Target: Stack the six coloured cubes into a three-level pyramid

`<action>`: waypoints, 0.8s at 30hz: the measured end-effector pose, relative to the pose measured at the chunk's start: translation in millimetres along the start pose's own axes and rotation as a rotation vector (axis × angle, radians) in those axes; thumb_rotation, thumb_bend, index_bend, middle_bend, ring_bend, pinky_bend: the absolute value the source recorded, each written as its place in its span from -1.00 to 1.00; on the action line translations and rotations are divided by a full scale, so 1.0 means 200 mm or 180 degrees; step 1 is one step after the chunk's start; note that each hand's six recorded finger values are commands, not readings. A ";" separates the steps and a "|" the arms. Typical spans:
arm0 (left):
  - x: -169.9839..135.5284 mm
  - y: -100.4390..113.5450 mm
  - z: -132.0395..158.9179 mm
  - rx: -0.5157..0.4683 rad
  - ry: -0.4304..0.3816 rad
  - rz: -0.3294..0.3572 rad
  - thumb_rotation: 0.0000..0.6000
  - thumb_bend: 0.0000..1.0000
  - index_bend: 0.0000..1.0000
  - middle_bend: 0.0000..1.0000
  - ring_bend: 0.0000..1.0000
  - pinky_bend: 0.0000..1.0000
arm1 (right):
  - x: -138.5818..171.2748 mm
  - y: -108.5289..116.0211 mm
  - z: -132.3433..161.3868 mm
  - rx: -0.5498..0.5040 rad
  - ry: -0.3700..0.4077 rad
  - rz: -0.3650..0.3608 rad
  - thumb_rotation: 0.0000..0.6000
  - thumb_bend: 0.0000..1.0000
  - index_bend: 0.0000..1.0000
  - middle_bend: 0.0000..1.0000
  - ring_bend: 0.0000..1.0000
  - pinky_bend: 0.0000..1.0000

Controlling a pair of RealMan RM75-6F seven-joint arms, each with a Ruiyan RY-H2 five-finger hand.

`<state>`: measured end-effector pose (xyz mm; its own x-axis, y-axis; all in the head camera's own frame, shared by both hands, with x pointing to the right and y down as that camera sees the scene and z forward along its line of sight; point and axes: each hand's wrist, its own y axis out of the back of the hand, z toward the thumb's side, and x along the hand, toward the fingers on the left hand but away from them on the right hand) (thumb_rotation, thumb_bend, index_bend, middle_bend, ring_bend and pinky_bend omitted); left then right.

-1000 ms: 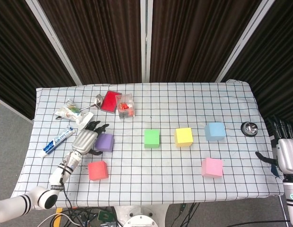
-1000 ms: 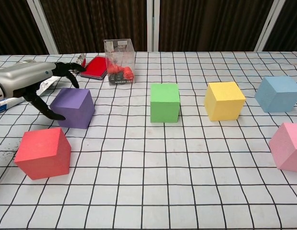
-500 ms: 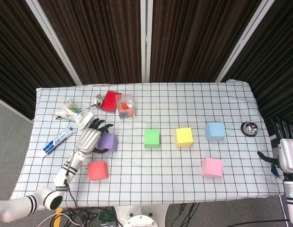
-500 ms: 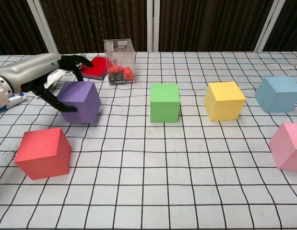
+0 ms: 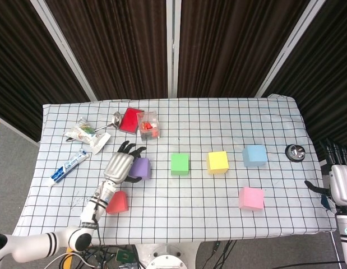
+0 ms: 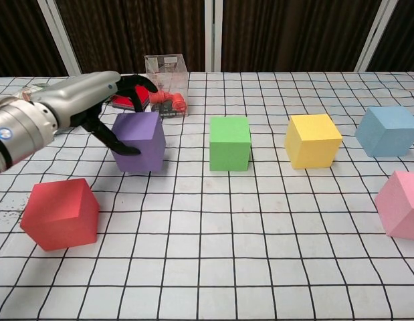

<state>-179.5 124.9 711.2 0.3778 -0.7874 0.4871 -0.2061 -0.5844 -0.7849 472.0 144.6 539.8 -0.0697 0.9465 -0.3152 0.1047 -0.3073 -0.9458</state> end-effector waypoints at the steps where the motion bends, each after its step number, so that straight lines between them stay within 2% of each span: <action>1: 0.01 -0.02 0.03 -0.0013 0.0013 0.0007 1.00 -0.69 -0.68 -0.06 -0.75 -0.87 | 0.00 0.00 0.00 -0.0001 -0.0005 0.0007 1.00 -0.98 -1.00 -1.00 -1.00 -1.00; 9: 0.09 -0.09 0.12 -0.0005 0.0068 0.0076 1.00 -0.69 -0.68 -0.04 -0.71 -0.87 | 0.00 -0.01 -0.01 0.0002 -0.0032 0.0022 1.00 -0.98 -1.00 -1.00 -1.00 -1.00; 24: 0.18 -0.12 0.21 -0.0002 -0.0072 0.0123 1.00 -0.69 -0.67 -0.02 -0.69 -0.87 | -0.01 0.00 -0.03 0.0014 -0.0015 -0.0069 1.00 -0.98 -1.00 -1.00 -1.00 -1.00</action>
<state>-121.8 119.0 732.2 0.3898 -0.8048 0.4477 -0.2216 -0.5538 -0.8026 478.5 144.0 540.9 -0.0767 0.9524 -0.2950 0.0987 -0.2871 -0.9528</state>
